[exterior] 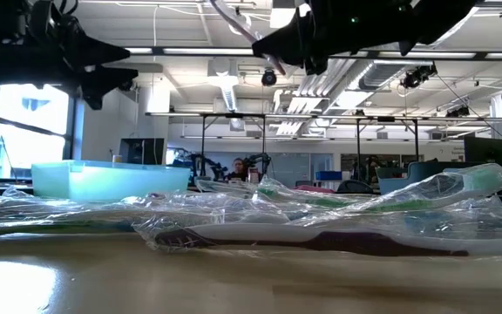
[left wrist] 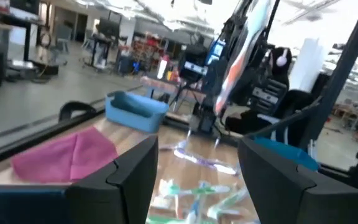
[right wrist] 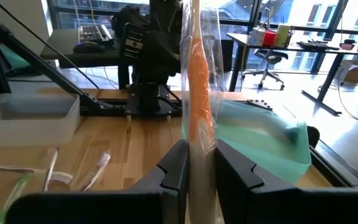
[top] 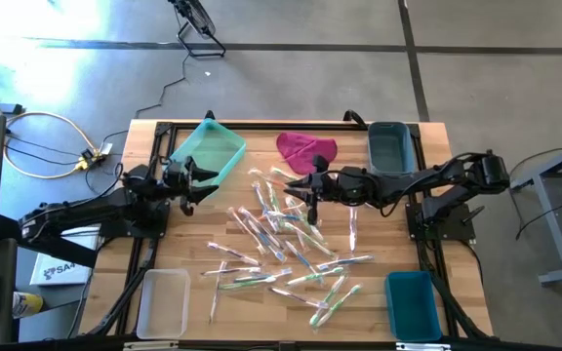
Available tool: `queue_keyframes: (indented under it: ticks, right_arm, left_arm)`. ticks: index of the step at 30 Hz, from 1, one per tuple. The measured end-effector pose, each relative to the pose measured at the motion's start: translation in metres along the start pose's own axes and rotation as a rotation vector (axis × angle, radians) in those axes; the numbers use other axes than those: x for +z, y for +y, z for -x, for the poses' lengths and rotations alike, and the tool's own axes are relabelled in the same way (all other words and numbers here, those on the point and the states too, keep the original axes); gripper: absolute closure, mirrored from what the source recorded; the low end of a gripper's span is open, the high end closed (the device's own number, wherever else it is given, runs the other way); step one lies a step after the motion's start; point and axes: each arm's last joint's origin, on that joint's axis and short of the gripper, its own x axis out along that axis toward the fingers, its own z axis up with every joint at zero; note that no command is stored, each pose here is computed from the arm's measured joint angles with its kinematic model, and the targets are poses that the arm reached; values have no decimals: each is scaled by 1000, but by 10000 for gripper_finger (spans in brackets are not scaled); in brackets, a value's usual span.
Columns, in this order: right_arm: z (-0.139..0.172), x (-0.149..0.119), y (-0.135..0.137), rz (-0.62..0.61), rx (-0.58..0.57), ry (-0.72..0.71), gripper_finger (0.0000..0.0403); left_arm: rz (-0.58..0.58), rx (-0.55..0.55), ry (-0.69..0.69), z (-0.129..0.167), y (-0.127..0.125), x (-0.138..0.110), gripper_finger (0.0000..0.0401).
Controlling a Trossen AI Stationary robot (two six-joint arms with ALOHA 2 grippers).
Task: Pick & Place Toothbrushes
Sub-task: Put the orange toothbrush to the transparent bin
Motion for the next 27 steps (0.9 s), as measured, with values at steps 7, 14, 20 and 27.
queue_keyframes:
  ticks: [7, 14, 20, 27]
  right_arm:
    - [0, 0, 0, 0, 0, 0, 353]
    - [0, 0, 0, 0, 0, 1, 353]
    - [0, 0, 0, -3, 0, 2, 353]
    - [0, 0, 1, -3, 7, 1, 353]
  left_arm:
    - [-15, -88, -34, -12, 0, 3, 183]
    - [-35, -147, -46, -24, -1, 0, 183]
    - [-187, -263, -106, -32, -17, -2, 183]
    - [-194, -113, -56, -49, -25, -4, 183]
